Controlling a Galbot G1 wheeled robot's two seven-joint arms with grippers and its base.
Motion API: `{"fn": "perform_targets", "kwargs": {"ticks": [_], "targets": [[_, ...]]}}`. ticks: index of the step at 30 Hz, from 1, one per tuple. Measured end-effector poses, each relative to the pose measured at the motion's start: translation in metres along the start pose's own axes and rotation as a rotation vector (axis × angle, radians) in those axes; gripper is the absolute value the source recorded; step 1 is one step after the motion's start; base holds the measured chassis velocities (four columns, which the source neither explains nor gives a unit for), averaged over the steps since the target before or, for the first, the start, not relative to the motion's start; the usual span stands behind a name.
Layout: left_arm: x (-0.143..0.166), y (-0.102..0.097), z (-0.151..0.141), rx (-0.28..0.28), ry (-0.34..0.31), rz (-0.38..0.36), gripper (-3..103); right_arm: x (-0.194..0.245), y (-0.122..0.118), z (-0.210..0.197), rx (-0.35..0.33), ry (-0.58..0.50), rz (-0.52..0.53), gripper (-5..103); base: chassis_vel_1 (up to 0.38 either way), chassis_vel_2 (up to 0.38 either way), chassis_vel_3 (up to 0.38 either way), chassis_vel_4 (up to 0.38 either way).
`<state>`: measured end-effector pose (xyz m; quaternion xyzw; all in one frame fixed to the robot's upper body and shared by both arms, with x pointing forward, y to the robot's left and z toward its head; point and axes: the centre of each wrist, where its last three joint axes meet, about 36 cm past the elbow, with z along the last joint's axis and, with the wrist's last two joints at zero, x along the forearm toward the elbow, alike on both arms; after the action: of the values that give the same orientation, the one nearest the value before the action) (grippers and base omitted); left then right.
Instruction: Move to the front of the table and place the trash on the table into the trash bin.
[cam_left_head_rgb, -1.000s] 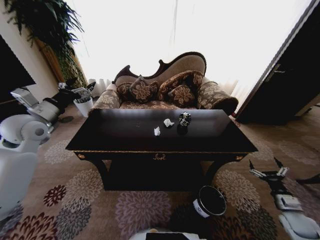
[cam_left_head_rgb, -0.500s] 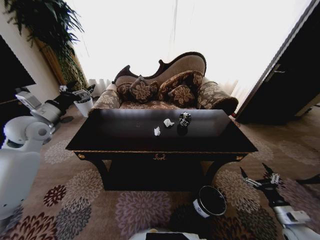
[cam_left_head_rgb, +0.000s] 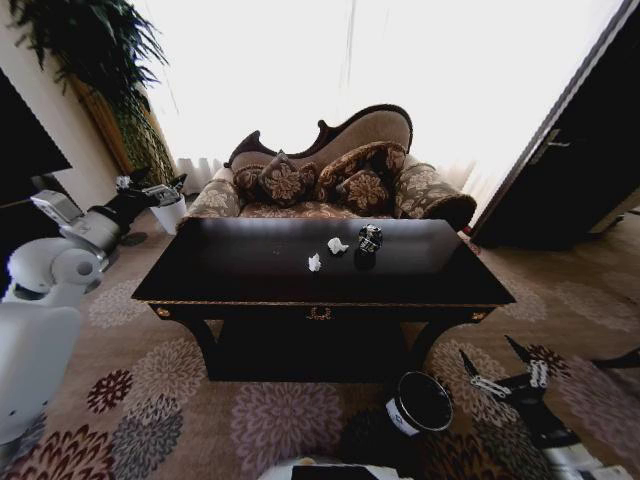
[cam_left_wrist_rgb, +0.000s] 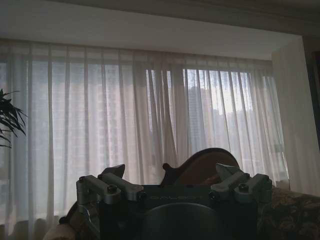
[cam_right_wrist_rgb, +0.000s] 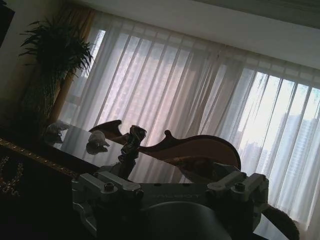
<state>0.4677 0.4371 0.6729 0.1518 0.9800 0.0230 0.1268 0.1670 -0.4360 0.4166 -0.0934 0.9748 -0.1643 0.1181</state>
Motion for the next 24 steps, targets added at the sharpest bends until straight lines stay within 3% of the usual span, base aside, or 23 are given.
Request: {"fn": "perform_targets", "kwargs": {"ticks": [7,12,18,24], "targets": [[0.008,-0.005,0.011,-0.001,0.027,-0.004,100,-0.06,0.025,-0.059,-0.102,-0.167,0.035,100,0.0,0.0,0.0,0.0],[0.016,-0.014,0.017,0.007,0.041,-0.018,100,-0.081,0.036,-0.07,-0.142,-0.195,0.051,100,0.0,0.0,0.0,0.0],[0.014,-0.044,0.02,0.037,0.062,-0.004,100,-0.093,0.045,-0.085,-0.17,-0.185,0.103,100,0.0,0.0,0.0,0.0],[0.038,-0.072,0.014,0.059,0.084,-0.021,100,-0.116,0.043,-0.111,-0.188,-0.175,0.086,100,0.0,0.0,0.0,0.0]]}}
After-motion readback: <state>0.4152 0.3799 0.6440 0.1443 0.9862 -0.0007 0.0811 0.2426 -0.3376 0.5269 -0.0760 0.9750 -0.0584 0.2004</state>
